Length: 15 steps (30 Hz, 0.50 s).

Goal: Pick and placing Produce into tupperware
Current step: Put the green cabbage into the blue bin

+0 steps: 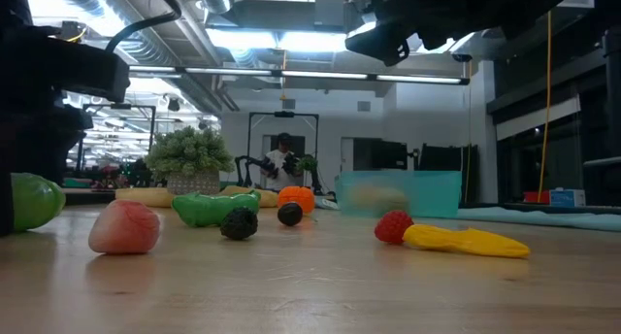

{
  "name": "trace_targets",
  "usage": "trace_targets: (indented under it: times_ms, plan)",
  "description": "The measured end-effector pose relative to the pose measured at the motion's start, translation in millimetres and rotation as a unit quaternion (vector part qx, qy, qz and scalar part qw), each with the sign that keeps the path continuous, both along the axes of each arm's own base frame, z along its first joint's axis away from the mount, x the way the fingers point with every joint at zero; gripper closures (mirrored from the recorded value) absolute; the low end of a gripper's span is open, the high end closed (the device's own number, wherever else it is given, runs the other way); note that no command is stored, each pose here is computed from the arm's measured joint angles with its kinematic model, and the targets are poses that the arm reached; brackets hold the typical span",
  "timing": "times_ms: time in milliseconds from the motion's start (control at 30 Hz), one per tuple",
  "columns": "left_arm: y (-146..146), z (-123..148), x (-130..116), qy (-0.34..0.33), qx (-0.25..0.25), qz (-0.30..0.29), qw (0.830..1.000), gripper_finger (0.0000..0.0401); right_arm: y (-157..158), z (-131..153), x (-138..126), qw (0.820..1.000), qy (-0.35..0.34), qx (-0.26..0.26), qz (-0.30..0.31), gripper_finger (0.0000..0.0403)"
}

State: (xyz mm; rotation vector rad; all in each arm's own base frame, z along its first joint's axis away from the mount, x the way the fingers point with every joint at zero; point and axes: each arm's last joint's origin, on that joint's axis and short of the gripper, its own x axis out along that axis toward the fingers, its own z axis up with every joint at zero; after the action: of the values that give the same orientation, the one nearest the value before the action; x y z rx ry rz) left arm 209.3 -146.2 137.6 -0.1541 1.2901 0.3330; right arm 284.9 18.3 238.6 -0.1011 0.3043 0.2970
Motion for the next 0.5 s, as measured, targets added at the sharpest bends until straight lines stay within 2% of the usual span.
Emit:
trace_targets:
  times_ms: [333, 500]
  plan:
    - [0.8, -0.3, -1.0, 0.003, 0.003, 0.006, 1.0, 0.017, 0.0, 0.0, 0.0, 1.0, 0.0, 0.0, 0.0, 0.0047]
    - [0.7, -0.3, -0.9, 0.0, -0.001, 0.019, 1.0, 0.0172, 0.0, 0.0, 0.0, 1.0, 0.0, 0.001, 0.0, 0.0047]
